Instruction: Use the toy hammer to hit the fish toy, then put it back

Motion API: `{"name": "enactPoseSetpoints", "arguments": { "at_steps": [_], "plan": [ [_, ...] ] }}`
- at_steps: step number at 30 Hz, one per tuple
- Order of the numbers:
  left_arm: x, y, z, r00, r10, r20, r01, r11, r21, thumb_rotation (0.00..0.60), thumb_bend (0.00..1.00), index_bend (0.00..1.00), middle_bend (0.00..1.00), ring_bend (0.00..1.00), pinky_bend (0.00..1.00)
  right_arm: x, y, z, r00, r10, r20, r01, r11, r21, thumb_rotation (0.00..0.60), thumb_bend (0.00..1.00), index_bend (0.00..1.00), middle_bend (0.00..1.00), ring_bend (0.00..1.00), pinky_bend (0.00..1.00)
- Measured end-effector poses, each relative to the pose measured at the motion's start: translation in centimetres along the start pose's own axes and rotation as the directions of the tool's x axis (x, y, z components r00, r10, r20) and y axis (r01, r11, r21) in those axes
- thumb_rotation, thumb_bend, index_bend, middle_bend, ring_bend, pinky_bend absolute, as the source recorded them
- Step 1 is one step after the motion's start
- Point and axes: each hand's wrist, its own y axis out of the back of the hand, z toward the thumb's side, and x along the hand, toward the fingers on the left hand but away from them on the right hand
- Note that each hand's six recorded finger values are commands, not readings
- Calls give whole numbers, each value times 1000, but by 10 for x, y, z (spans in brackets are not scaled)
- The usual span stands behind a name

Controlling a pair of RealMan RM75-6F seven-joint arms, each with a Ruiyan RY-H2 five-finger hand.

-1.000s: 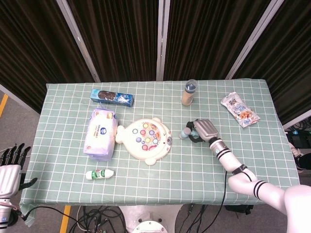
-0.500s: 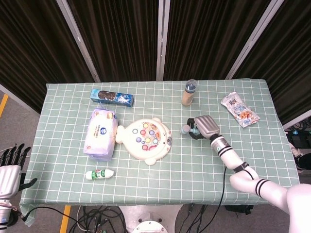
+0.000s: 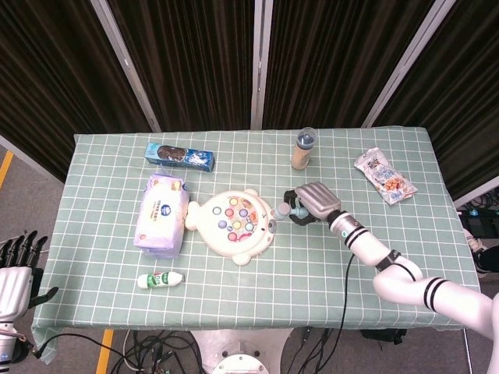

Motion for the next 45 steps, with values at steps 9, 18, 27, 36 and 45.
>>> {"name": "enactPoseSetpoints", "arguments": {
  "at_steps": [9, 18, 27, 36, 45],
  "plan": [
    [-2, 0, -2, 1000, -1, -8, 1, 1000, 0, 600, 52, 101, 20, 0, 0, -24, 1, 49, 995, 75, -69, -70, 996, 62, 600, 711, 811, 682, 598, 767],
    [-3, -3, -5, 1000, -3, -12, 3, 1000, -9, 600, 52, 101, 21, 0, 0, -35, -15, 61, 991, 122, -59, -115, 987, 116, 600, 721, 816, 685, 601, 769],
    [-5, -3, -6, 1000, 4, -14, -4, 1000, -13, 600, 52, 101, 20, 0, 0, -33, -8, 72, 994, 82, -69, -76, 993, 91, 600, 721, 817, 685, 602, 769],
    [-6, -3, -7, 1000, 4, -15, -4, 1000, -13, 600, 52, 101, 20, 0, 0, -45, -11, 90, 990, 111, -82, -102, 990, 99, 600, 720, 817, 684, 602, 769],
    [-7, -5, -9, 1000, 0, -23, 0, 1000, -18, 600, 52, 101, 20, 0, 0, -61, -22, 99, 989, 134, -68, -125, 984, 125, 600, 720, 817, 684, 602, 770]
  ]
}}
